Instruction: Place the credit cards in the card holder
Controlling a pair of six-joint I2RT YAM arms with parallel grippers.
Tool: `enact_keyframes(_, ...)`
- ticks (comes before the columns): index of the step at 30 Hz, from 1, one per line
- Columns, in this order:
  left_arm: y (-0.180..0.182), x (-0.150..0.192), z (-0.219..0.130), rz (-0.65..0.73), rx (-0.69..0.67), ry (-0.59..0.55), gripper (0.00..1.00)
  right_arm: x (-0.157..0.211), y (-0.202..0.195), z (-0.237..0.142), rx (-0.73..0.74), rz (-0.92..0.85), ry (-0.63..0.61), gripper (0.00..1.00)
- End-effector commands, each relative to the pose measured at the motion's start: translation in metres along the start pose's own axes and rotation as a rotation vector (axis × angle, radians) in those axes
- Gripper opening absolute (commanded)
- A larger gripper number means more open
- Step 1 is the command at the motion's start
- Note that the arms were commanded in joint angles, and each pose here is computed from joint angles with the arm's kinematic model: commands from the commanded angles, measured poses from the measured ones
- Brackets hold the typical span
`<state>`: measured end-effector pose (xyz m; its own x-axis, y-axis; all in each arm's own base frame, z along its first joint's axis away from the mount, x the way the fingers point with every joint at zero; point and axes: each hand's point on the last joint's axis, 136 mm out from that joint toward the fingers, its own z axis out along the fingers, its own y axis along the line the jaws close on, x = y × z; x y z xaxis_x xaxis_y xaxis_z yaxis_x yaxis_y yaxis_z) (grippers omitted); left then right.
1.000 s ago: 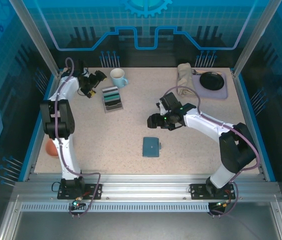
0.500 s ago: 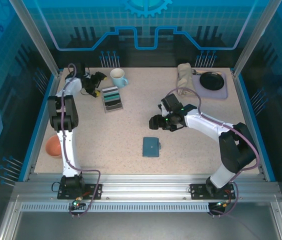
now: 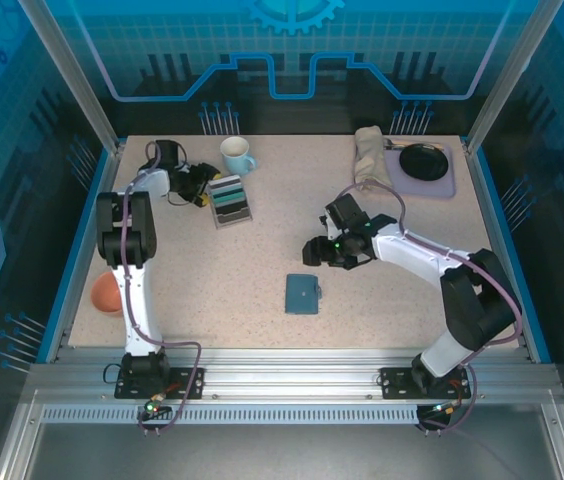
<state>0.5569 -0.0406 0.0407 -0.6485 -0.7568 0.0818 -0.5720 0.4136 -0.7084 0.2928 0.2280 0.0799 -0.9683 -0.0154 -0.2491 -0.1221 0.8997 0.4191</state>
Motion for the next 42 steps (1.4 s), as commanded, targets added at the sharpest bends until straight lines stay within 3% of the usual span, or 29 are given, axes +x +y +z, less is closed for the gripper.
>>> enact_keyframes(1, -0.027, 0.038, -0.005, 0.073, 0.052, 0.066, 0.66, 0.004, -0.006, -0.008, 0.006, 0.022, -0.006, 0.67)
enact_keyframes(8, -0.052, 0.095, 0.013, 0.218, 0.048, 0.158, 0.66, 0.009, -0.024, -0.013, 0.019, 0.066, -0.028, 0.67)
enact_keyframes(30, -0.117, 0.345, 0.116, 0.524, 0.017, 0.534, 0.68, 0.034, -0.093, -0.046, -0.033, 0.291, -0.113, 0.66)
enact_keyframes(34, -0.132, 0.352, 0.110, 0.548, 0.030, 0.524, 0.76, 0.028, -0.093, -0.050, -0.094, 0.305, -0.132, 0.67)
enact_keyframes(37, -0.147, 0.344, 0.090, 0.603, 0.024, 0.461, 0.88, 0.024, -0.080, -0.046, -0.175, 0.291, -0.110, 0.67)
enact_keyframes(42, -0.144, 0.311, 0.057, 0.563, -0.042, 0.349, 0.94, 0.020, -0.078, -0.029, -0.191, 0.300, -0.084, 0.67)
